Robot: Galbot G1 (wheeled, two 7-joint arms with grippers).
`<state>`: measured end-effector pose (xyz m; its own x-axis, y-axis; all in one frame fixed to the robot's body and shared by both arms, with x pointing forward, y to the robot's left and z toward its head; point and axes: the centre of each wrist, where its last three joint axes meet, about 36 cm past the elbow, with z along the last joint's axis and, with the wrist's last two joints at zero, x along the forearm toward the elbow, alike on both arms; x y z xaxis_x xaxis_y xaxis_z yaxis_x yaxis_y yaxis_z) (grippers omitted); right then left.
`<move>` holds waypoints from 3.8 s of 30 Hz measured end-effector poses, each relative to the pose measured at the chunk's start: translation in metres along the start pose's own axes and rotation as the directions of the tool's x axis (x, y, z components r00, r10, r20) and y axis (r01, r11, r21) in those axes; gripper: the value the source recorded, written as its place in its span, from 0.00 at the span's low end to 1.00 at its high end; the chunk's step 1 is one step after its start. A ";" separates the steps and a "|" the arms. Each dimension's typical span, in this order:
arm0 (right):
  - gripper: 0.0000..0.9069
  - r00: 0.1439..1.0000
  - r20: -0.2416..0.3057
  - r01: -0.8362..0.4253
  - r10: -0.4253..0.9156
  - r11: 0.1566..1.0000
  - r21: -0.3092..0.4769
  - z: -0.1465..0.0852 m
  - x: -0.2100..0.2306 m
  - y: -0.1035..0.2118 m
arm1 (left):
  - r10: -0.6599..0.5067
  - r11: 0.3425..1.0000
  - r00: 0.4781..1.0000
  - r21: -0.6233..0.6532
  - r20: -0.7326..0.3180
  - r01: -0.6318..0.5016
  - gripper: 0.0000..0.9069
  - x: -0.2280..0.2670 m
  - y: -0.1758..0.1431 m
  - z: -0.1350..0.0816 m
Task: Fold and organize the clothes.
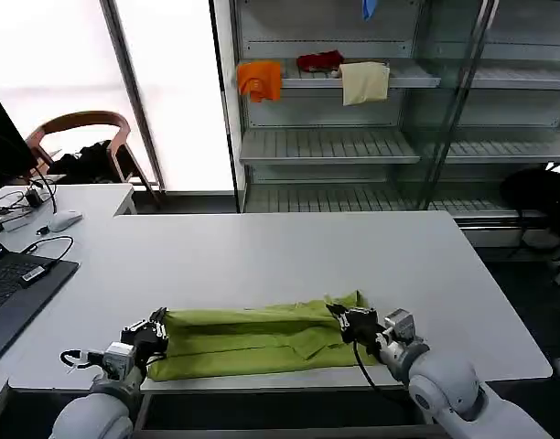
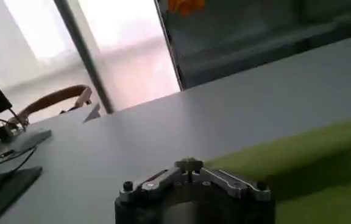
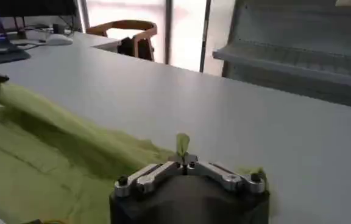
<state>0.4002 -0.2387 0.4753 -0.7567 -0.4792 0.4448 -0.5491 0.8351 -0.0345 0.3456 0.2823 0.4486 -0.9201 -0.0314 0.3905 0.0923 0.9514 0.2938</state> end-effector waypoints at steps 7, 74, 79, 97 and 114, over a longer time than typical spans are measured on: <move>0.00 1.000 -0.011 0.001 -0.001 1.000 -0.006 0.007 0.004 0.003 | -0.004 1.000 1.000 -0.012 -0.014 0.003 0.01 -0.001 -0.002 0.008; 1.00 0.771 0.373 -0.431 0.516 0.854 -0.290 0.095 0.099 -0.007 | -0.094 0.911 0.995 0.406 0.039 0.070 1.00 0.037 -0.037 0.034; 1.00 0.756 0.391 -0.432 0.524 0.850 -0.302 0.097 0.104 -0.014 | -0.096 0.884 0.995 0.462 0.021 0.076 1.00 0.029 -0.044 0.045; 1.00 0.736 0.423 -0.429 0.529 0.847 -0.313 0.097 0.110 -0.021 | -0.106 0.836 0.994 0.543 0.006 0.086 0.00 0.011 -0.061 0.067; 1.00 0.722 0.425 -0.443 0.546 0.837 -0.322 0.095 0.110 -0.026 | -0.127 0.850 0.991 0.520 0.046 0.085 0.00 0.007 -0.064 0.067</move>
<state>0.2975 -0.3383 0.4401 -0.9970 -0.0054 -0.0778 -0.0103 0.9980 0.0621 0.3077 0.2419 0.3741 -0.9409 -0.1379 0.3092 -0.1977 0.9652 -0.1712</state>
